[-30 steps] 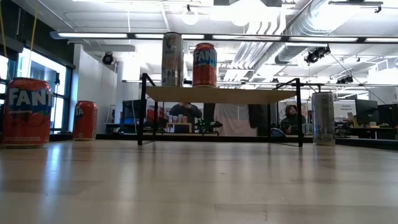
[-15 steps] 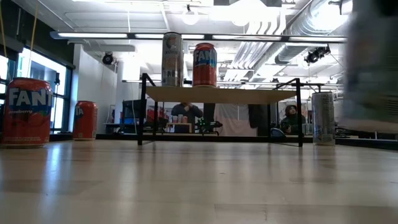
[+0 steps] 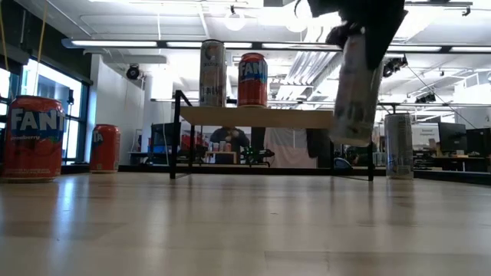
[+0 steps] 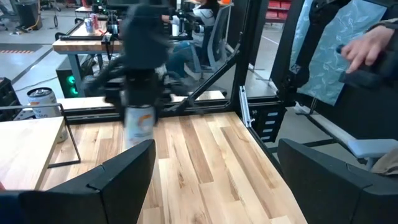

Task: Place canned beverage on shelf
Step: Put the white yellow soda can on the shelf

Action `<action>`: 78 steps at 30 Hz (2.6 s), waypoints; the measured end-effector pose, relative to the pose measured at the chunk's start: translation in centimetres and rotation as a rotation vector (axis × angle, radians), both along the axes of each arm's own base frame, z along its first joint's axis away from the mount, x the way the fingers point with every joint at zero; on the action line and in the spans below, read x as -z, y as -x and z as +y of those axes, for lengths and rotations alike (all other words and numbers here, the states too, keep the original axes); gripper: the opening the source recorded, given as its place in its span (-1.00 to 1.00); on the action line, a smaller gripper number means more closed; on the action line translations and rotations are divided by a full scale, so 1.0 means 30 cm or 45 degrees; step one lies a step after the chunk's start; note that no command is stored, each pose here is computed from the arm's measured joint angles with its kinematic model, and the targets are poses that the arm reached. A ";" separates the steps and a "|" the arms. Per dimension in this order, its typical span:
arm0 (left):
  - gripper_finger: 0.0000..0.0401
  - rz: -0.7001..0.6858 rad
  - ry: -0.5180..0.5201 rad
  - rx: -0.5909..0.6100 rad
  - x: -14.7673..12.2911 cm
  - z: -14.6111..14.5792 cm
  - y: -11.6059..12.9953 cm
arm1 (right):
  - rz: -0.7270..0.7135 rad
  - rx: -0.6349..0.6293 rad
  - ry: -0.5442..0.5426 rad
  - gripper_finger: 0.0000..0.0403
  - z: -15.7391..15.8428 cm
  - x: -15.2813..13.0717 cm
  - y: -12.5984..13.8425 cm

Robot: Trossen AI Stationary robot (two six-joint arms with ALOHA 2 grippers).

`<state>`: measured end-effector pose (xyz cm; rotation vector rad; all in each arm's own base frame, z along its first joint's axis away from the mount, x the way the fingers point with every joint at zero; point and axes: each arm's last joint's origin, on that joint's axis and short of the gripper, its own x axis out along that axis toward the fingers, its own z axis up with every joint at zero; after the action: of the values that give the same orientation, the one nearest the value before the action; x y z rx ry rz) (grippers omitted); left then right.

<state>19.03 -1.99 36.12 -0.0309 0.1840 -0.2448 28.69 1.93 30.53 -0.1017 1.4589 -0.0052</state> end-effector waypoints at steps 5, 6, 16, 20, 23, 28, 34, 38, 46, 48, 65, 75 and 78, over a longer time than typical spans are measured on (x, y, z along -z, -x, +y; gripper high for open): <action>0.64 0.000 0.000 0.001 0.000 0.000 0.000 | 0.003 -0.167 0.038 0.23 -0.109 0.005 -0.012; 0.64 0.001 0.000 0.000 0.000 0.000 0.000 | -0.003 -0.195 0.042 0.23 -0.123 0.004 -0.014; 0.64 0.000 0.000 0.000 0.000 0.000 0.000 | 0.061 -0.465 -0.033 0.23 -0.132 0.064 -0.055; 0.64 0.000 0.000 0.000 0.000 0.000 0.000 | 0.061 -0.624 -0.026 0.23 -0.087 0.099 -0.091; 0.64 0.000 0.000 0.000 0.000 0.000 0.000 | 0.041 -0.744 -0.011 0.23 -0.052 0.125 -0.121; 0.64 0.000 0.000 0.000 0.000 0.000 0.000 | 0.030 -0.926 0.010 0.23 -0.002 0.161 -0.155; 0.64 0.000 0.000 0.000 0.000 0.000 0.000 | 0.036 -0.915 0.004 0.23 0.020 0.177 -0.165; 0.64 0.000 0.000 0.000 0.000 0.000 0.000 | 0.014 -0.827 -0.001 0.24 0.020 0.176 -0.170; 0.64 0.000 0.000 0.001 0.000 0.000 0.000 | -0.014 -0.792 0.001 0.37 0.020 0.175 -0.176; 0.64 0.000 0.000 0.000 0.000 0.000 0.000 | -0.016 -0.792 0.002 0.38 0.020 0.175 -0.177; 0.64 0.000 0.000 0.000 0.000 0.000 0.000 | -0.068 -0.592 -0.015 0.40 0.004 0.172 -0.190; 0.64 0.000 0.000 0.000 0.000 0.000 0.000 | -0.065 -0.446 -0.037 0.53 0.004 0.172 -0.188; 0.64 0.000 0.000 0.000 0.000 0.000 0.000 | -0.066 -0.398 -0.044 0.59 0.004 0.172 -0.188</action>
<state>19.03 -1.99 36.12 -0.0307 0.1837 -0.2449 34.34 2.04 25.36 -0.2982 1.3780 0.2699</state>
